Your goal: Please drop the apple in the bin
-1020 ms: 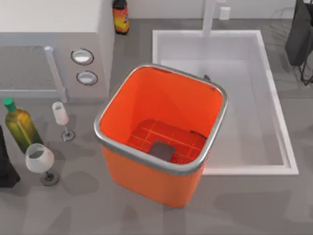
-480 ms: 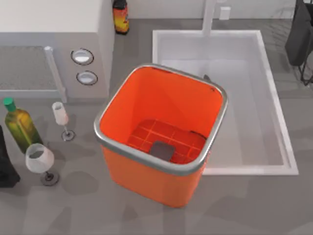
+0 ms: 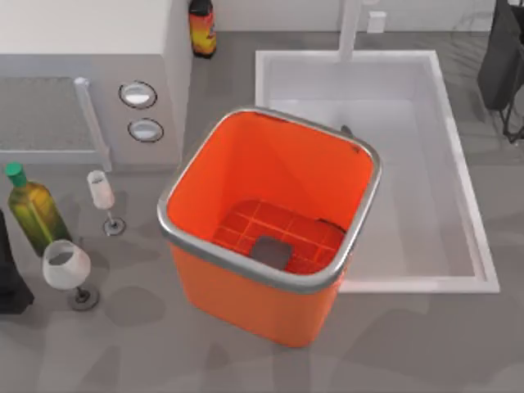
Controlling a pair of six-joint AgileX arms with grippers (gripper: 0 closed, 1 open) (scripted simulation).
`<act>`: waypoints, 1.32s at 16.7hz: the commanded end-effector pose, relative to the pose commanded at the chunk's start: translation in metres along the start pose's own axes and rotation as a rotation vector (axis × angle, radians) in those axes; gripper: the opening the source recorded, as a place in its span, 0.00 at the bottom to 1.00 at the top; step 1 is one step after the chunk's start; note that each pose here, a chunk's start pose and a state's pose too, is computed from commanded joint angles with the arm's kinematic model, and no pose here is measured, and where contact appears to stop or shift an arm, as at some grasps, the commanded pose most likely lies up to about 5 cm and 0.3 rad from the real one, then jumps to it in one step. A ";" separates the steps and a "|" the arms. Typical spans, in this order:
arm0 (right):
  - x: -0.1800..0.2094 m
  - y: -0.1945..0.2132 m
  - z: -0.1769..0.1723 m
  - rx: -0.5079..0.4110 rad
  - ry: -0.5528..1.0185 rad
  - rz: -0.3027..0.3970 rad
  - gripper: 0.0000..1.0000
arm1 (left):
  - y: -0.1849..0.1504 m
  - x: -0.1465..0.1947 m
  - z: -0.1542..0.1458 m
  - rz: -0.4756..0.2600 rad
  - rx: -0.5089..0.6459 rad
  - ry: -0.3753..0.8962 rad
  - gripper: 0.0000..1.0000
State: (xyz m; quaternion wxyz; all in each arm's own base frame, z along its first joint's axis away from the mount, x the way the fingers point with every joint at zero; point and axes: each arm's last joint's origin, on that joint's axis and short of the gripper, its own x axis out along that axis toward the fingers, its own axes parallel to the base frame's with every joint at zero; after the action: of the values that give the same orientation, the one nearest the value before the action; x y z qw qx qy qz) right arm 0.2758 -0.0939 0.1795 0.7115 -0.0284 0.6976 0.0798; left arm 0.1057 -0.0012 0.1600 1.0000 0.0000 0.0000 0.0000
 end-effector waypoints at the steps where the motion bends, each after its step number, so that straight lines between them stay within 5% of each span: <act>1: 0.001 0.000 0.000 0.000 0.000 0.000 1.00 | 0.000 0.000 0.000 0.000 0.000 0.000 1.00; 16: 0.070 -0.001 0.000 0.004 0.002 0.002 1.00 | 0.000 0.000 0.000 0.000 0.000 0.000 1.00; 22: 0.070 -0.001 0.000 0.004 0.002 0.002 0.55 | 0.000 0.000 0.000 0.000 0.000 0.000 1.00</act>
State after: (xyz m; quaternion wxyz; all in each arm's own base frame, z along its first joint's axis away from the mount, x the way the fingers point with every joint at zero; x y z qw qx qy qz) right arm 0.2768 -0.0902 0.1096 0.7109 -0.0263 0.6983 0.0791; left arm 0.1057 -0.0012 0.1600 1.0000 0.0000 0.0000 0.0000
